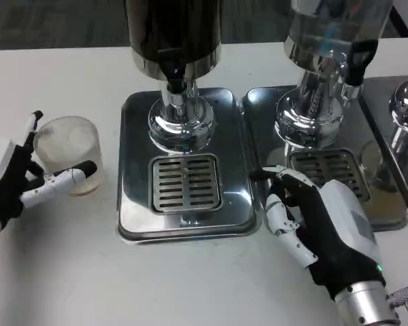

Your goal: Grasp the cup under the faucet to collect the drink, then remove the cup.

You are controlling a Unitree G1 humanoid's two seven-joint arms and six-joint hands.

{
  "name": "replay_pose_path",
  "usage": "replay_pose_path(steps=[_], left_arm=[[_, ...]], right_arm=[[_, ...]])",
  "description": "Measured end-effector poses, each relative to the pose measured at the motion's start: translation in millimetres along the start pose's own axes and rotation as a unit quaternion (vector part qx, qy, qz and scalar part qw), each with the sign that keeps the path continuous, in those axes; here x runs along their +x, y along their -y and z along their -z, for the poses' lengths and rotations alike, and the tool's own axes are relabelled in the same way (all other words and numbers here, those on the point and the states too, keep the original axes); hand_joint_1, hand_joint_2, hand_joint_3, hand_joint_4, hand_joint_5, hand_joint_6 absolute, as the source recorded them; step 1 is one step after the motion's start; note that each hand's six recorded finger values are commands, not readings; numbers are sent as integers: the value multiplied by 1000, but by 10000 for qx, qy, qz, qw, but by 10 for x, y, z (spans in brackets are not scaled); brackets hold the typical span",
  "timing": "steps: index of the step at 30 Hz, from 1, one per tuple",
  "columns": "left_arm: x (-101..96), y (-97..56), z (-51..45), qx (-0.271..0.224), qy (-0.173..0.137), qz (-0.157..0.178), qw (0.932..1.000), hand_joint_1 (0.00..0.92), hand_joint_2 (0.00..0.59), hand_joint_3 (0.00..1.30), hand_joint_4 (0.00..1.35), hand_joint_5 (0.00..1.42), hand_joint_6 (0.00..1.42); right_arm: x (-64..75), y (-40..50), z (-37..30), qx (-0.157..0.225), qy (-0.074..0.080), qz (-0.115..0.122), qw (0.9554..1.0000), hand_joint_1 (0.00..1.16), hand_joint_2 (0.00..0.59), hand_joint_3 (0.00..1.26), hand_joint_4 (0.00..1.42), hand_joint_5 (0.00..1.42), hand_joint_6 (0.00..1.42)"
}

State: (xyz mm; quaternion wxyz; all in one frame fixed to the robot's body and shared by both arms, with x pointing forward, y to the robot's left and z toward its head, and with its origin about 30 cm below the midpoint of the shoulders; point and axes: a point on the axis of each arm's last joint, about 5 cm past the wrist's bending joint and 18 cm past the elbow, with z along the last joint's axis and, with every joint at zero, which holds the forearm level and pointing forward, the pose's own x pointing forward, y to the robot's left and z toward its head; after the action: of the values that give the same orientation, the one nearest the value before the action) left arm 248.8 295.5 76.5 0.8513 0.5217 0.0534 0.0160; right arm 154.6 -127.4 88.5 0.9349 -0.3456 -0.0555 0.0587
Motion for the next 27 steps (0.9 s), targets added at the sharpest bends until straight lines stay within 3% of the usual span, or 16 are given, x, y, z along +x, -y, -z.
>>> replay_pose_path(steps=[11,18,27], left_arm=[[32,-3,-42,3,106,6,9999,104,84,176,247,531,753],[40,15,-79,-53,295,40,9995,64,156,277,318,617,875],[38,31,-94,-75,400,-82,9991,47,195,366,418,741,1026]], right_arm=[[0,3,3,62,-22,9,10000,59,555,365,220,257,390],[0,7,10,64,-74,19,10000,58,555,362,225,258,397],[-2,7,13,72,-89,20,9999,57,555,354,231,258,400]])
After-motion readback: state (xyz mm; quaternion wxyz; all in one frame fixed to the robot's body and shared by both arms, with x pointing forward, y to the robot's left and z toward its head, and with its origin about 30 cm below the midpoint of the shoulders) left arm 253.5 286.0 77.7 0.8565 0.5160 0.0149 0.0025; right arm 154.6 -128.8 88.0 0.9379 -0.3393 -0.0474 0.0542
